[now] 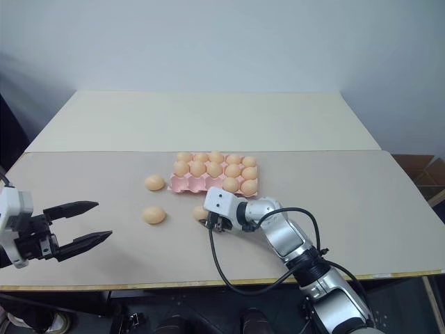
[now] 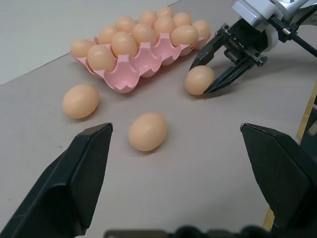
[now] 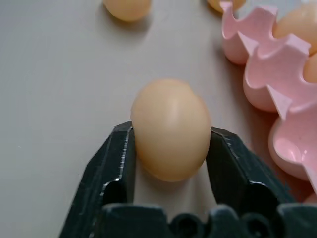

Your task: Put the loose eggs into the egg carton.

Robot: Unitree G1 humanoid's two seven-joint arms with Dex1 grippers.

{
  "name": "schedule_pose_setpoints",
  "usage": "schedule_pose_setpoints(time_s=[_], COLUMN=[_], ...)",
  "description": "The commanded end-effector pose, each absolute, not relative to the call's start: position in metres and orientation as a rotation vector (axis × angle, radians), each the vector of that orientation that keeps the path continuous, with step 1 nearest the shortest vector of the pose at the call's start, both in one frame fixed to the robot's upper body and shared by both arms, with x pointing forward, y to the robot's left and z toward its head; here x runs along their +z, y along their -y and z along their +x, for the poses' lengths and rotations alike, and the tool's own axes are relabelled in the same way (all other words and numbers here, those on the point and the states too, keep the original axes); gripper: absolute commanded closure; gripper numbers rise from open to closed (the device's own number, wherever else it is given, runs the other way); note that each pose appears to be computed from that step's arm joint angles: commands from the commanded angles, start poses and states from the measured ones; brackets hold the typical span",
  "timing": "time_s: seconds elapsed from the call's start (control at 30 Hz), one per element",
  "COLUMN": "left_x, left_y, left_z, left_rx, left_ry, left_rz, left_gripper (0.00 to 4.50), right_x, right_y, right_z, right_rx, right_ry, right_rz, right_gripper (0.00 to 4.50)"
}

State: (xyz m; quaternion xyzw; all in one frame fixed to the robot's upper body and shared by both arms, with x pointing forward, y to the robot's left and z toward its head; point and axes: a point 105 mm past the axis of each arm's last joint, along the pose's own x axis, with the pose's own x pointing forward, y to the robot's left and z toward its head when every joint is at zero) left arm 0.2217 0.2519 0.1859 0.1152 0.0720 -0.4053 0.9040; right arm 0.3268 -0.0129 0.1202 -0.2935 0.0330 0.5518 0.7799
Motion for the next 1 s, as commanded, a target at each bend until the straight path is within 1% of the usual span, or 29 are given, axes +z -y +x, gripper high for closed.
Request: schedule_pose_setpoints(time_s=[0.03,0.13,0.23,0.37,0.47,0.5,0.57,0.63,0.7,0.73,0.87,1.0], left_x=[0.196,0.197,0.196,0.197,0.197,0.197,0.197,0.197,0.196,0.196,0.196,0.194], left_y=[-0.250,-0.250,-0.250,-0.249,-0.249,-0.249,-0.249,-0.250,-0.250,-0.250,-0.251,-0.255], left_z=[0.221,0.223,0.225,0.227,0.227,0.227,0.225,0.224,0.223,0.223,0.222,0.221], left_rx=[-0.849,-0.850,-0.854,-0.858,-0.858,-0.857,-0.855,-0.853,-0.850,-0.848,-0.842,-0.828], left_ry=[-0.116,-0.114,-0.114,-0.109,-0.106,-0.106,-0.108,-0.110,-0.111,-0.112,-0.112,-0.124], left_rz=[0.263,0.264,0.264,0.264,0.265,0.266,0.267,0.268,0.268,0.268,0.266,0.262], left_gripper=[0.00,0.00,0.00,0.00,0.00,0.00,0.00,0.00,0.00,0.00,0.00,0.00], right_x=[0.148,0.170,0.184,0.184,0.183,0.182,0.183,0.184,0.186,0.188,0.194,0.200], right_y=[0.014,0.018,0.022,0.030,0.031,0.030,0.029,0.028,0.029,0.031,0.046,0.081], right_z=[0.327,0.336,0.354,0.379,0.382,0.382,0.381,0.379,0.377,0.377,0.371,0.348], right_rx=[1.174,1.124,1.033,0.908,0.902,0.905,0.915,0.920,0.924,0.924,0.931,1.004], right_ry=[0.008,0.048,0.072,0.046,0.040,0.039,0.043,0.048,0.058,0.062,0.076,0.074], right_rz=[-0.586,-0.540,-0.536,-0.558,-0.565,-0.562,-0.558,-0.549,-0.542,-0.539,-0.521,-0.496], right_gripper=[2.92,2.92,2.92,2.92,2.92,2.37,1.81,1.11,0.31,0.06,0.03,0.03])
